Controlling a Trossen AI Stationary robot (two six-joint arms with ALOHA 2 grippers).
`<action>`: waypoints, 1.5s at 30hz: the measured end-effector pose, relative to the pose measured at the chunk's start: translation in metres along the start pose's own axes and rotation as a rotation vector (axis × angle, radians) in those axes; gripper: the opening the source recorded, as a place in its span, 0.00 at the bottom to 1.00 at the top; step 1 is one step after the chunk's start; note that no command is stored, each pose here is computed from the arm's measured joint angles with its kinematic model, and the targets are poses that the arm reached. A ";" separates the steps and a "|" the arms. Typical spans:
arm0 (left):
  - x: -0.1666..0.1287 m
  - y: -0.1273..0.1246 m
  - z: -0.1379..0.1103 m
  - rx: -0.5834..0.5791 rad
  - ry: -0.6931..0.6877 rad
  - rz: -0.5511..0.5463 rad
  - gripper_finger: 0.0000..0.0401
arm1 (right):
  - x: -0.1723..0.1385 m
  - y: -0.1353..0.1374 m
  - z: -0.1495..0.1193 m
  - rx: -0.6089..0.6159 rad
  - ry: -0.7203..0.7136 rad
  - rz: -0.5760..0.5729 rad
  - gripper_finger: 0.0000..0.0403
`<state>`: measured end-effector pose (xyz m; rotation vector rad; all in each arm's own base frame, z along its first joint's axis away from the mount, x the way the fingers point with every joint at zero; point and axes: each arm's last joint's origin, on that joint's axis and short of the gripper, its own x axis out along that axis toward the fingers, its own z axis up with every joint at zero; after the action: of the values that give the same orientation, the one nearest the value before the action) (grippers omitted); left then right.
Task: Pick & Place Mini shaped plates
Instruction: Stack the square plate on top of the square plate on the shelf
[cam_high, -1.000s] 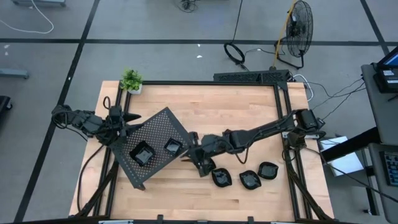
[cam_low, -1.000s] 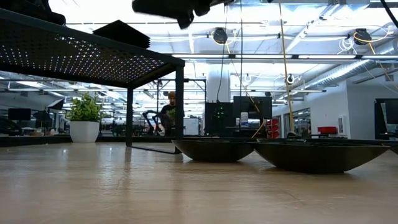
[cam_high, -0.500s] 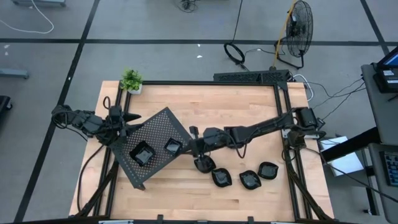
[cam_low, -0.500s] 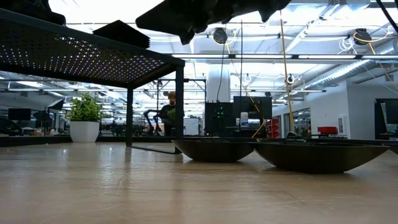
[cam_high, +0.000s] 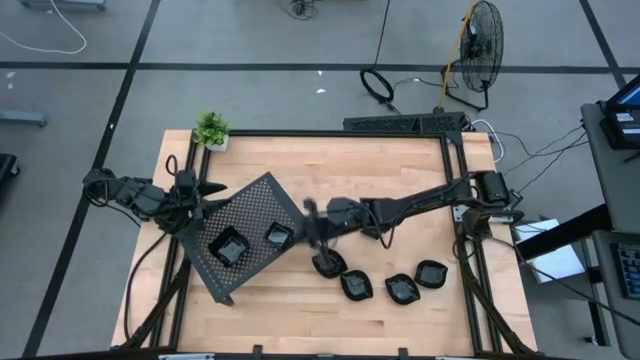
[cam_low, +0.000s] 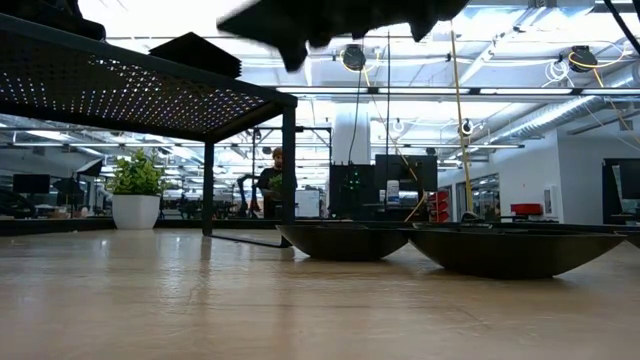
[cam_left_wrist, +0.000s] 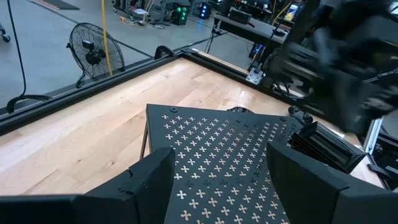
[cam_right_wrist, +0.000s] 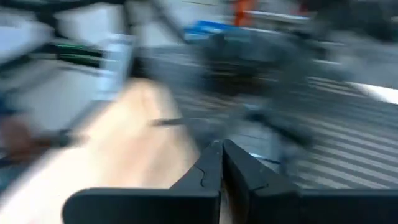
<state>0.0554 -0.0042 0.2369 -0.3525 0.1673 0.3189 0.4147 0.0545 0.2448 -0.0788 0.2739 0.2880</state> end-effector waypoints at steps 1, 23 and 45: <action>0.000 0.000 0.000 0.000 0.000 0.000 0.64 | 0.001 0.006 0.000 0.002 -0.005 0.062 0.00; 0.000 0.000 0.000 0.000 0.000 0.000 0.64 | 0.028 0.003 -0.028 -0.019 -0.044 0.028 0.00; 0.000 0.000 0.000 0.000 0.000 0.000 0.64 | 0.012 -0.065 -0.032 0.002 -0.044 -0.251 0.00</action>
<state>0.0554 -0.0042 0.2369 -0.3529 0.1672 0.3185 0.4371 -0.0085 0.2130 -0.1036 0.2175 0.0402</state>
